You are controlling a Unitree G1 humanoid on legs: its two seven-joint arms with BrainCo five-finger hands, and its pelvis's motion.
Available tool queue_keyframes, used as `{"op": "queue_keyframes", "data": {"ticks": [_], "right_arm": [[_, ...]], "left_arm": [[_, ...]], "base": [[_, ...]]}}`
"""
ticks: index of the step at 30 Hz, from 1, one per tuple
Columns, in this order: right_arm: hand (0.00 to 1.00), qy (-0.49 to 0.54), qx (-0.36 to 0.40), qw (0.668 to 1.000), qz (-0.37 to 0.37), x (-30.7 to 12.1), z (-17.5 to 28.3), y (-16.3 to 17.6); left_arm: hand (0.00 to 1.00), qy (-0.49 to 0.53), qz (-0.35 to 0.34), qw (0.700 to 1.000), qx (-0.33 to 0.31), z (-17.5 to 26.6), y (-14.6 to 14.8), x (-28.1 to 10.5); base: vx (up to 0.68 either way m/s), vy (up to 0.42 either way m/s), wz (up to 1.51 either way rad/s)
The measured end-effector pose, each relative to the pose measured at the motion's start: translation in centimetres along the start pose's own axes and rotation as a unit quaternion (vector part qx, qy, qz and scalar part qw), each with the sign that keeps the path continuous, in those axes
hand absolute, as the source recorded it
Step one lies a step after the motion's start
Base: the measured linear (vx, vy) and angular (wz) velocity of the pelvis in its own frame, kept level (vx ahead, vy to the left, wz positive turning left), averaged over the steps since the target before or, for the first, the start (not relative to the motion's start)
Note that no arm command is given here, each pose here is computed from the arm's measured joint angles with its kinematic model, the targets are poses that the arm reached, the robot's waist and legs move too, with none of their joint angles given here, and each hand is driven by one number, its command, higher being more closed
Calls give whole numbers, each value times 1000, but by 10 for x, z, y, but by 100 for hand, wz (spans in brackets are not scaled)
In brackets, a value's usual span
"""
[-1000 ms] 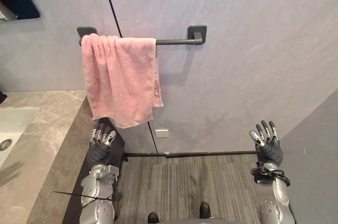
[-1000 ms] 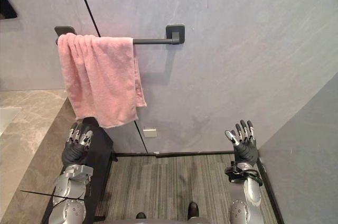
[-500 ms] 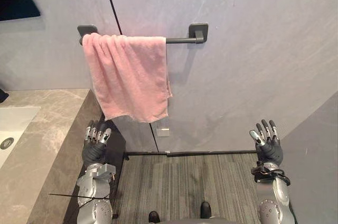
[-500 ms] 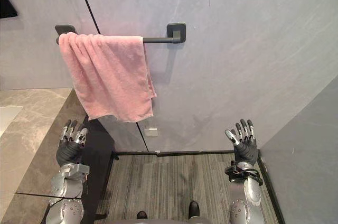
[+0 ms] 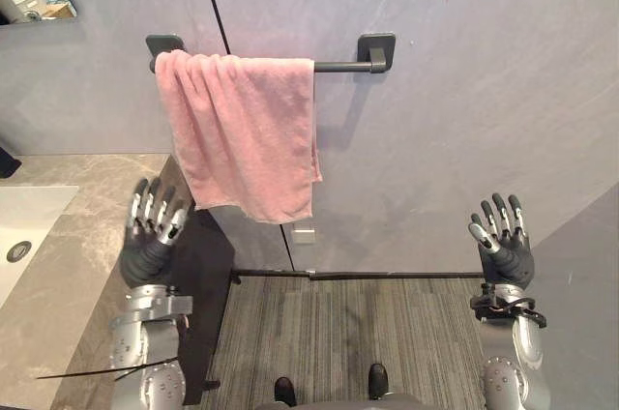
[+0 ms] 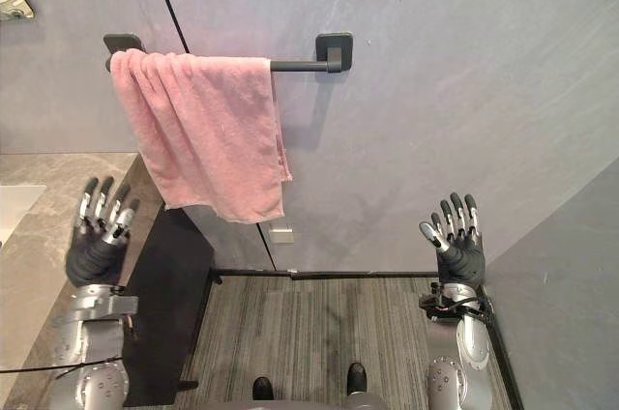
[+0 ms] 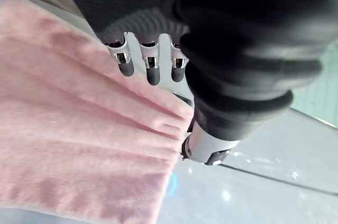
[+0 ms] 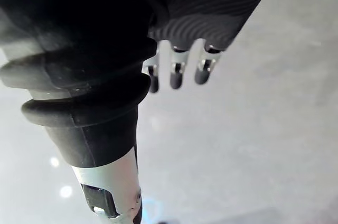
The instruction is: Organize washtable
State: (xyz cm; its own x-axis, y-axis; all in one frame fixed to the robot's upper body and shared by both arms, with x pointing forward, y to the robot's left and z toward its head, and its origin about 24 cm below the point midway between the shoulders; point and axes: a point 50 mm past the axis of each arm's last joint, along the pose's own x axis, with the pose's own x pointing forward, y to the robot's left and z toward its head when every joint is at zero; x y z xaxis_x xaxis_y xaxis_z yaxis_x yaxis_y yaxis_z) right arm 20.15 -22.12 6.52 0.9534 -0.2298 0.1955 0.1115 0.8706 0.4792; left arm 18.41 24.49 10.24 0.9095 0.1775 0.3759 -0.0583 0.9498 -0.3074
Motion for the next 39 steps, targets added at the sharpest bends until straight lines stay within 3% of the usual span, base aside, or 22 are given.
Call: {"op": "queue_keyframes", "data": {"ticks": [6,9,22,39], "right_arm": [[0,10,-2,998,59,13,-2,20],[0,16,-8,997,81,18,-1,26],[0,21,-34,989,145,39,3,48],[0,17,-51,982,181,65,6,67]], "left_arm": [[0,-41,-15,991,128,22,-9,13],[0,-49,-10,988,148,23,-13,18],[0,-65,45,977,200,22,-20,32],[0,-79,130,965,212,34,24,51]], "base": [[0,0,0],[0,0,0],[0,0,-2],[12,1,2]]}}
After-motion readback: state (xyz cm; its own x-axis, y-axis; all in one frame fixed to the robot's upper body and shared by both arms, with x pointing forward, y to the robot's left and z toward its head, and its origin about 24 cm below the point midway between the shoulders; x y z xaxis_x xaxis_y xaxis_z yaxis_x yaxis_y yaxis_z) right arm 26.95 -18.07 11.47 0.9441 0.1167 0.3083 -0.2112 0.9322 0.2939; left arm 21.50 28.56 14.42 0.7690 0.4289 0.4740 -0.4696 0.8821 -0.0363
